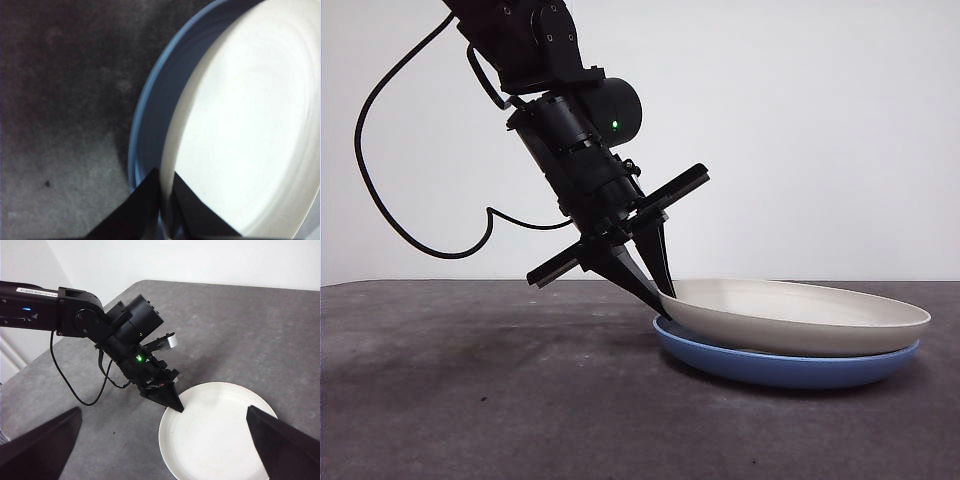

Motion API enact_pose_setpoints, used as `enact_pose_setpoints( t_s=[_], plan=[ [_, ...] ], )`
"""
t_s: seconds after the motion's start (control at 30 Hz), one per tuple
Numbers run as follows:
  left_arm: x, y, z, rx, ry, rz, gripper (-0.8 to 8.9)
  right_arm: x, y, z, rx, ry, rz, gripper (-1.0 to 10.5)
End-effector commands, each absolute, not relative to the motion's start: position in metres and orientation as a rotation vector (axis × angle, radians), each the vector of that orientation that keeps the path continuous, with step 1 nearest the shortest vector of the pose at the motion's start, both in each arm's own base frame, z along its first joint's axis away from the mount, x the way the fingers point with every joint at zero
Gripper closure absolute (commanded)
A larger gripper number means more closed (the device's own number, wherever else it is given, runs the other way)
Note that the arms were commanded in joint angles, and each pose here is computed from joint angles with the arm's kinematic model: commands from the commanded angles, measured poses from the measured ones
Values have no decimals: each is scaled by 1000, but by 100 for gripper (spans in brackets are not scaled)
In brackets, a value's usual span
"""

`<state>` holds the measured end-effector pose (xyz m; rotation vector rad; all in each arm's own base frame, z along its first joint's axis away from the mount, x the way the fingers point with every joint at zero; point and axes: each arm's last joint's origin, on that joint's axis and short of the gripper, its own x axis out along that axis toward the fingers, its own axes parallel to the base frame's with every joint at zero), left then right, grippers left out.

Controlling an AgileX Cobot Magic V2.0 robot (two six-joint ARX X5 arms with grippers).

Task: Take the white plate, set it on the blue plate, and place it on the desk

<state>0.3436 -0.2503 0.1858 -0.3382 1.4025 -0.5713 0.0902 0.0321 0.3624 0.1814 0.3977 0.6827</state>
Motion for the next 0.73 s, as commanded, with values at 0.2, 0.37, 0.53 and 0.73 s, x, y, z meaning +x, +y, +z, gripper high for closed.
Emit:
enact_pose_setpoints(
  t_s=[0.2,0.37,0.53,0.73],
  plan=[
    [347,-254,184,-331,1406,-574,518,89,32,368,179,379,692,363],
    [346,-253,189,-333,1399,-575,393,88,32,368,177,382,691,363],
    [347,-253,207,-328,1350,-608,362,88,32,368,176,382,691,363],
    [347,-255,231,-324,1297,-646,361,88,32,368,177,382,691,363]
  ],
)
